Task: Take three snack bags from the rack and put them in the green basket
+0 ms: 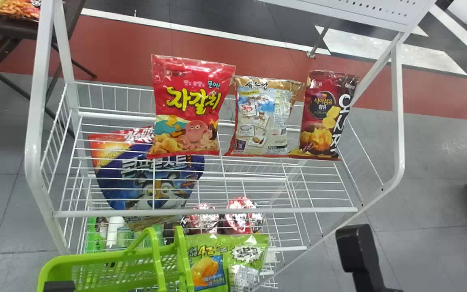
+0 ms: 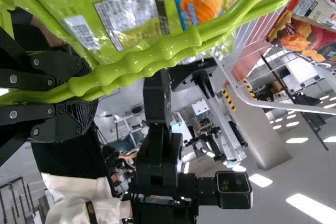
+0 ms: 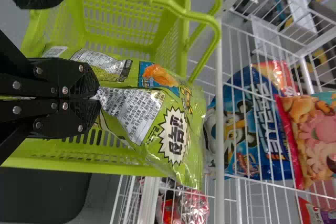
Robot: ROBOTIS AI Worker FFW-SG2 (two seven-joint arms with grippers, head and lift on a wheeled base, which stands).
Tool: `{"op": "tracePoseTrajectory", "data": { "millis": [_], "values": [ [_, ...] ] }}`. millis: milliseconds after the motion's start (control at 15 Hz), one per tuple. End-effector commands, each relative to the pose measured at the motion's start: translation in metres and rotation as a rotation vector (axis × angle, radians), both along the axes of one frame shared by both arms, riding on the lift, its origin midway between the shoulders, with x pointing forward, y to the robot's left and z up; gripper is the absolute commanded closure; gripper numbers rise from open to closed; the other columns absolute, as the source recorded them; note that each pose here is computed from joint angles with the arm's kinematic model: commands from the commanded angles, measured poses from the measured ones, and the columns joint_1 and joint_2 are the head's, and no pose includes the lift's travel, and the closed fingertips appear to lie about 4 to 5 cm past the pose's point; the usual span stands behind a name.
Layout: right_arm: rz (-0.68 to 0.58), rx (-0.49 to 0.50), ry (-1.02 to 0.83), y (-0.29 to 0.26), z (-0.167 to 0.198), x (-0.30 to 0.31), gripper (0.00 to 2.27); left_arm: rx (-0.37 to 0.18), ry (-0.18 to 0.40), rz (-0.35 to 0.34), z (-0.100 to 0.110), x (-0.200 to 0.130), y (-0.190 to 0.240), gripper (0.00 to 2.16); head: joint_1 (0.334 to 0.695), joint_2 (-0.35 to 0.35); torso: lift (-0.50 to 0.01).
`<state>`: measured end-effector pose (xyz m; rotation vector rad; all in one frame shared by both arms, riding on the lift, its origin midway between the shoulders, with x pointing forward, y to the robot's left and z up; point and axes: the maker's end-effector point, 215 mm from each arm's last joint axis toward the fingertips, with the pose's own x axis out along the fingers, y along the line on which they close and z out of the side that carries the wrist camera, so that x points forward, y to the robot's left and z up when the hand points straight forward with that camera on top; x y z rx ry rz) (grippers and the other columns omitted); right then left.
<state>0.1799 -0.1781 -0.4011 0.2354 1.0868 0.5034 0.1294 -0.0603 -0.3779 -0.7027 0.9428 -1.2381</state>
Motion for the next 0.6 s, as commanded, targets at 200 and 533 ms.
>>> {"op": "tracePoseTrajectory", "data": {
  "millis": [200, 533],
  "values": [
    [0.057, 0.019, 0.055, 0.023, -0.015, -0.018, 0.0, 0.0, 0.004, -0.005, 0.0, -0.004, -0.002, 2.13, 0.695, -0.35, -0.007],
    [0.117, -0.003, 0.055, 0.03, -0.016, -0.025, 0.05, 0.007, 0.0, -0.002, -0.002, -0.002, -0.001, 2.13, 0.695, -0.35, -0.007]
  ]
}}
